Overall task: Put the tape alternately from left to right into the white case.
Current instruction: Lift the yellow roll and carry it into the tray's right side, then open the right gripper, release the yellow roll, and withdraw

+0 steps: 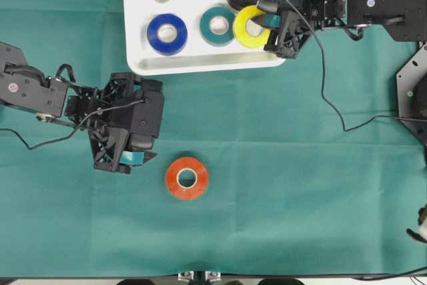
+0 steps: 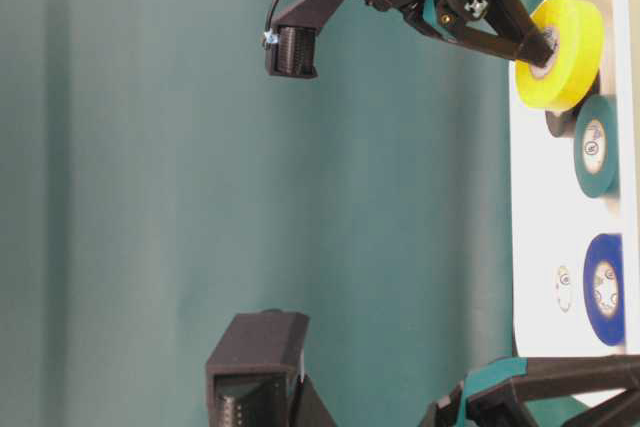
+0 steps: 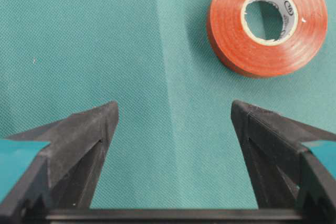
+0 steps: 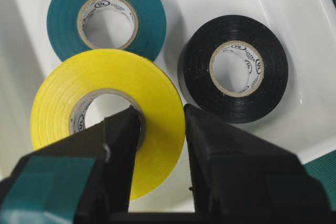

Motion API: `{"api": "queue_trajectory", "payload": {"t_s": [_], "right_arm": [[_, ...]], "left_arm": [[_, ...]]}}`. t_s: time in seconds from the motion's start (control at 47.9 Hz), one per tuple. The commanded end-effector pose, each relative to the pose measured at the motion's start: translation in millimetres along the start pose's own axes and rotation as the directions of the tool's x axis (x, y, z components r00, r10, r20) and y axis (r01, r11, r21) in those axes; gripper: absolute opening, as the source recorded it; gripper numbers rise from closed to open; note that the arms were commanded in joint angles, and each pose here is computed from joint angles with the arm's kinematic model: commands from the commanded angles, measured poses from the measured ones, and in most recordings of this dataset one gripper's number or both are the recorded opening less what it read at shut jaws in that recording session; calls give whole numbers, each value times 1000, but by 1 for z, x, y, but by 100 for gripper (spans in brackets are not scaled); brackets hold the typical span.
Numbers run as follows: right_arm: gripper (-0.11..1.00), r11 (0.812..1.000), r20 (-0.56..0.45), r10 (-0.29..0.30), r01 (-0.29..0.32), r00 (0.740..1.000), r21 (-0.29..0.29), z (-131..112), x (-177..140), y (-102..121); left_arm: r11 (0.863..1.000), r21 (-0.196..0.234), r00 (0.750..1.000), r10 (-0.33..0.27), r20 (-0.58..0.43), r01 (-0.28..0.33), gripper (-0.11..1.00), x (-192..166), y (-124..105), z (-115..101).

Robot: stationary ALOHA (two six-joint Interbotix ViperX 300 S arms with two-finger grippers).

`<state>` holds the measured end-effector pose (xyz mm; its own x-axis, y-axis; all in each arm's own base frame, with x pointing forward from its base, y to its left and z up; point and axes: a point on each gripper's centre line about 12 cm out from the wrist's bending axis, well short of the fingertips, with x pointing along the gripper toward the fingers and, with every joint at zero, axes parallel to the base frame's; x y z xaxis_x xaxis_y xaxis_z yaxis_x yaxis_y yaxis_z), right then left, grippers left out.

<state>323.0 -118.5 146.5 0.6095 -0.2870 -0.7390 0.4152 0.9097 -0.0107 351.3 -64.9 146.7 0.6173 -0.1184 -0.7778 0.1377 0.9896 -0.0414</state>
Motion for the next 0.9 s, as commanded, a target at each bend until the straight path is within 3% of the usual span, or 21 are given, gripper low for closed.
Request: {"api": "queue_trajectory", "payload": {"t_s": [0.0,0.417,0.459,0.584,0.626,0.71,0.876], "right_arm": [[27,1000,41,5,-5,999,2,10,-7,0],[28,1000,18,-10,10,1000,-11,5,-7,-2],[34,1000,14,-14,14,1000,-11,5,-7,-3],[72,1000,14,-16,16,1000,-13,6,-7,-3],[79,1000,14,-16,16,1000,-13,6,-7,-3],[74,1000,17,-16,16,1000,-13,7,-7,-3],[73,1000,19,-14,14,1000,-10,7,-7,-3]], "left_arm": [[1000,0,999,-4,34,4,48,-4,-2,9],[1000,0,999,-4,32,4,48,-4,-2,9],[1000,0,999,-4,32,4,48,-4,-2,9],[1000,0,999,-4,32,4,48,-4,-2,9],[1000,0,999,-4,32,4,48,-4,-2,9],[1000,0,999,-4,34,4,48,-4,-2,10],[1000,0,999,-4,34,4,48,-4,-2,10]]}}
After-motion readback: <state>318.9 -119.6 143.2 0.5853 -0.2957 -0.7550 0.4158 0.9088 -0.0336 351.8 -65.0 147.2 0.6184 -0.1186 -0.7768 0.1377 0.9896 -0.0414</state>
